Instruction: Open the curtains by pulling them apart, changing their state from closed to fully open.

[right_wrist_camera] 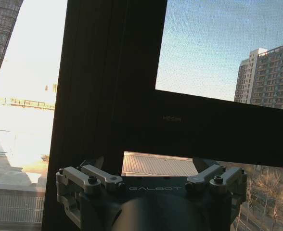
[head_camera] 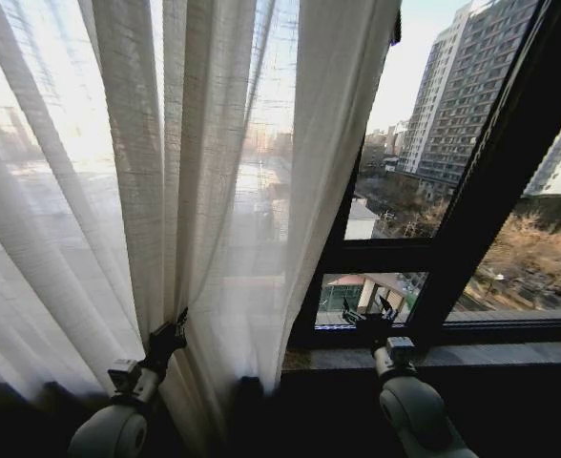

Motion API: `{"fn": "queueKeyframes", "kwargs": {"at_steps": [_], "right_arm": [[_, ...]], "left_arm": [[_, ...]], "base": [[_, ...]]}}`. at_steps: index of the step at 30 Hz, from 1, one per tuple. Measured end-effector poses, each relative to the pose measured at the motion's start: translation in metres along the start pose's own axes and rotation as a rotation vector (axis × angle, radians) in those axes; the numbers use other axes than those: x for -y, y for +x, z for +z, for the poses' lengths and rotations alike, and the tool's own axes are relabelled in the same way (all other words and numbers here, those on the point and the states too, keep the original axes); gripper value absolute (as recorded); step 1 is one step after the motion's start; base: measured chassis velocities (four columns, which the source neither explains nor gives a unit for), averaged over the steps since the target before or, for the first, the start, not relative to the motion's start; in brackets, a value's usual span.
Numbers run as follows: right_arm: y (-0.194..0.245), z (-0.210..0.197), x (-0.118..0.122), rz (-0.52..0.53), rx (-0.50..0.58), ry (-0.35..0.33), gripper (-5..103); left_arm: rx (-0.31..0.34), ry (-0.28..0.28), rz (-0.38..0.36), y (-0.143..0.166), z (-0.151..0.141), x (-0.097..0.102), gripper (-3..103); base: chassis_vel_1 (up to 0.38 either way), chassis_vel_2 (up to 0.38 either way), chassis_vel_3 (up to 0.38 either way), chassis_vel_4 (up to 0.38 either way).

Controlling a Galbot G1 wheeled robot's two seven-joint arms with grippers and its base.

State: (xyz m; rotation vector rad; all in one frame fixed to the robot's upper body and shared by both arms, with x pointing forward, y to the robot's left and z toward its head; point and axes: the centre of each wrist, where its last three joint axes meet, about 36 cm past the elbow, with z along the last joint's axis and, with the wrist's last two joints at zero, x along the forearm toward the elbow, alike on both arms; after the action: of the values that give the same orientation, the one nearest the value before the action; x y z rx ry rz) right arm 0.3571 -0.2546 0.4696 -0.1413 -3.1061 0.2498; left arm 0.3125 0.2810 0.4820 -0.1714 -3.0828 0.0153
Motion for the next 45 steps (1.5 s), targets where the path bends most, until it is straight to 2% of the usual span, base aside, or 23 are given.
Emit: {"fn": "queueKeyframes", "kwargs": {"at_steps": [27, 41, 45], "right_arm": [[0.001, 0.001, 0.0, -0.006, -0.001, -0.001, 100], [-0.001, 0.002, -0.004, -0.02, 0.001, -0.005, 100], [0.0, 0.002, -0.004, -0.028, 0.001, -0.005, 100]], "left_arm": [[0.011, -0.001, -0.006, 0.004, -0.003, 0.001, 0], [0.019, -0.001, -0.027, 0.008, -0.007, -0.005, 0], [0.041, 0.008, -0.051, 0.007, -0.01, -0.013, 0]], "base": [[0.335, 0.328, -0.33, -0.323], [0.005, 0.003, -0.011, -0.006], [0.0, 0.0, 0.0, 0.0]]}}
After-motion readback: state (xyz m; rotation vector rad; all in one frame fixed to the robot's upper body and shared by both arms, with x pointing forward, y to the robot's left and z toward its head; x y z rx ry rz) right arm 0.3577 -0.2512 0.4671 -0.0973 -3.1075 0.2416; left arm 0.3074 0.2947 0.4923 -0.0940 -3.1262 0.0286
